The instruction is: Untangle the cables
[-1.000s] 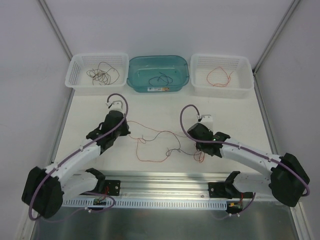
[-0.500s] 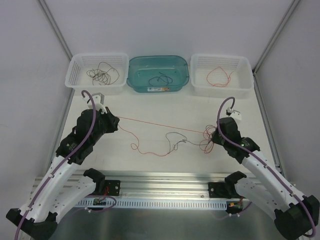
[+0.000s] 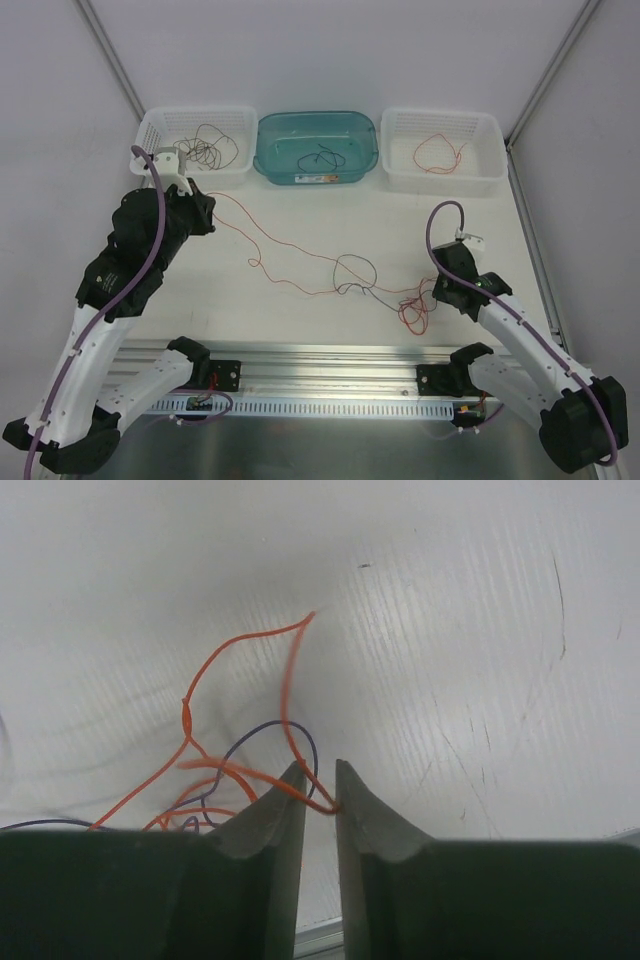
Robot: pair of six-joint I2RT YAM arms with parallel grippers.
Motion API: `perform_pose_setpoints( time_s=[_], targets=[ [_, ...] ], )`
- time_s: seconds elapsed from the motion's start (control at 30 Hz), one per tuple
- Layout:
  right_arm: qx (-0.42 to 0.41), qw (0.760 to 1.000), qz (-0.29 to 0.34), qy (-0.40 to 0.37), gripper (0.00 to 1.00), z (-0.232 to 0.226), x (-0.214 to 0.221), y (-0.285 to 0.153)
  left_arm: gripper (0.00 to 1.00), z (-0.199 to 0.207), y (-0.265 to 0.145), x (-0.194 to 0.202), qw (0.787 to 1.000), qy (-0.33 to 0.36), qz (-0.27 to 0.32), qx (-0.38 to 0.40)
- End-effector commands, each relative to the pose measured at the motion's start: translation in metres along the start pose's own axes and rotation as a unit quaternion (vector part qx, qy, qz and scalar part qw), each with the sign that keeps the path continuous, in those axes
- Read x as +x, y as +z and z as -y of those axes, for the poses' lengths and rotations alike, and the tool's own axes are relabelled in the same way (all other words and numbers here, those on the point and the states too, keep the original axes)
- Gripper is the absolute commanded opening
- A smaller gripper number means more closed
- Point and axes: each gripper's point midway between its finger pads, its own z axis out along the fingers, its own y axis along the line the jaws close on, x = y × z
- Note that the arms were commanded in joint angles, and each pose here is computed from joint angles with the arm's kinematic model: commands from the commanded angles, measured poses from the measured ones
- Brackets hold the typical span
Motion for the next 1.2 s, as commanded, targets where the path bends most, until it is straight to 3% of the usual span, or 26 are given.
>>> perform_pose_setpoints(
  time_s=[0.0, 0.1, 0.13, 0.3, 0.6, 0.8, 0.97, 1.17],
  targets=[
    [0.007, 1.000, 0.015, -0.005, 0.24, 0.005, -0.009, -0.006, 0.00, -0.003, -0.007, -0.008, 0.999, 0.034, 0.001, 0.000],
    [-0.069, 0.997, 0.010, -0.013, 0.39, -0.021, -0.011, -0.015, 0.00, 0.008, -0.005, -0.002, 0.999, 0.028, -0.012, 0.031],
    [-0.096, 0.995, 0.014, -0.012, 0.49, -0.031, -0.013, -0.019, 0.00, 0.016, -0.005, 0.005, 0.998, 0.024, -0.024, 0.052],
    [-0.172, 0.984, 0.028, -0.022, 0.66, -0.067, -0.014, -0.044, 0.00, 0.019, -0.001, 0.015, 0.997, 0.025, -0.040, 0.062],
    [-0.196, 0.977, 0.008, -0.081, 0.77, -0.117, 0.010, -0.043, 0.00, 0.023, 0.000, 0.024, 0.995, 0.027, -0.053, 0.076],
    [-0.113, 0.990, -0.002, -0.088, 0.78, -0.118, 0.017, -0.009, 0.00, 0.016, -0.009, 0.015, 0.997, 0.034, -0.037, 0.062],
    [-0.012, 0.996, -0.001, -0.090, 0.60, -0.092, 0.013, 0.018, 0.00, 0.006, -0.024, 0.003, 0.997, 0.052, -0.018, 0.045],
    [0.049, 0.998, -0.015, -0.042, 0.05, -0.043, 0.006, 0.031, 0.00, -0.010, -0.049, -0.034, 0.997, 0.062, 0.033, 0.005]
  ],
)
